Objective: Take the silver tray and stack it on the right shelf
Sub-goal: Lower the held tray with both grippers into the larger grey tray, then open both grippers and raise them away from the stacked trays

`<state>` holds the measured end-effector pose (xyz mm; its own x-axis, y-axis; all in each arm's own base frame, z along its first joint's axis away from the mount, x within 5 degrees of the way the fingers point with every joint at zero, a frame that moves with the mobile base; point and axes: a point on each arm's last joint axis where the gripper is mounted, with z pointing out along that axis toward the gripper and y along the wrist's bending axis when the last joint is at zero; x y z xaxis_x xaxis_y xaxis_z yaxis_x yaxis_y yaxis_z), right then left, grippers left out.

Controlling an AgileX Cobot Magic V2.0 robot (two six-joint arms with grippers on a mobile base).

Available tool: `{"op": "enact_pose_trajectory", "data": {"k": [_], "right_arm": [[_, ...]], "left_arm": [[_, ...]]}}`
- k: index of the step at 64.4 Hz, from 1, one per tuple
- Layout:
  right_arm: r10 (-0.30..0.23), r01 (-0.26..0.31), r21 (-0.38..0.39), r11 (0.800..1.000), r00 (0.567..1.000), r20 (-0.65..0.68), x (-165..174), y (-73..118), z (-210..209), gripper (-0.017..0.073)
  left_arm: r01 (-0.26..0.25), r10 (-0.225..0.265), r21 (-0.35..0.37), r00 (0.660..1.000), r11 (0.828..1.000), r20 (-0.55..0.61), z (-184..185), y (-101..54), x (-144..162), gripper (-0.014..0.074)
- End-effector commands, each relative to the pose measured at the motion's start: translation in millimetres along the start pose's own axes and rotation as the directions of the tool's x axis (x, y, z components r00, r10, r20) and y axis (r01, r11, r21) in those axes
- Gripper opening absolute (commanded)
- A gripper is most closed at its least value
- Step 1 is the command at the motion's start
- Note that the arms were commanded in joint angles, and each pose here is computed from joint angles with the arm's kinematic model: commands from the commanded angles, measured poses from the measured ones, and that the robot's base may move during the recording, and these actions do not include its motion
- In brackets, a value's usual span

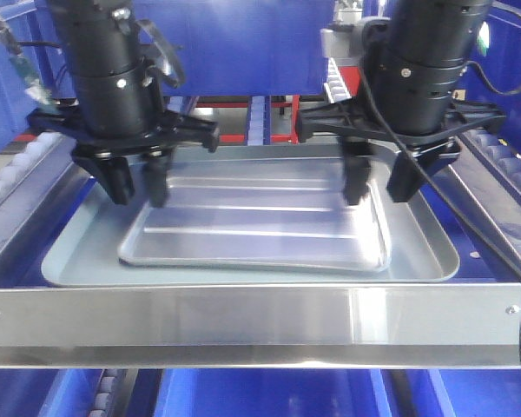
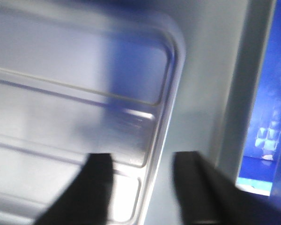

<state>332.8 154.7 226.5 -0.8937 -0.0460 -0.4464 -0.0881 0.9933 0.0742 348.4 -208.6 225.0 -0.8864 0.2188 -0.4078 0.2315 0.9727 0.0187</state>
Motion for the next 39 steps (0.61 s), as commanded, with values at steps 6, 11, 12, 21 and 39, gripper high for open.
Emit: {"op": "enact_pose_trajectory", "data": {"k": [6, 11, 12, 21, 39], "right_arm": [[-0.009, 0.015, -0.04, 0.999, 0.991, 0.131, -16.3, 0.8, -35.0, 0.0601], [-0.004, 0.012, -0.05, 0.999, 0.987, 0.159, -17.4, -0.2, -47.9, 0.0571], [-0.002, 0.011, -0.052, 0.999, 0.986, 0.165, -17.5, -0.5, -50.8, 0.0562], [0.012, 0.005, -0.075, 0.997, 0.972, 0.234, -17.3, -4.8, -87.4, 0.04], [-0.009, 0.032, -0.074, 0.997, 0.958, 0.288, 18.2, -25.0, -139.4, 0.0059]], "left_arm": [[-0.006, 0.004, 0.019, 0.995, 1.0, 0.095, -37.1, -1.5, -17.4, 0.0468], [-0.027, 0.027, 0.008, 0.996, 1.0, 0.08, -42.2, 0.0, -16.7, 0.0458], [-0.031, 0.03, 0.009, 0.996, 0.999, 0.085, -45.4, 0.5, -16.8, 0.0455], [-0.052, 0.05, 0.015, 0.992, 0.999, 0.12, -77.7, 6.1, -14.1, 0.0384], [-0.092, 0.066, 0.067, 0.944, 0.993, 0.323, -159.0, 30.1, 31.5, 0.0041]]}}
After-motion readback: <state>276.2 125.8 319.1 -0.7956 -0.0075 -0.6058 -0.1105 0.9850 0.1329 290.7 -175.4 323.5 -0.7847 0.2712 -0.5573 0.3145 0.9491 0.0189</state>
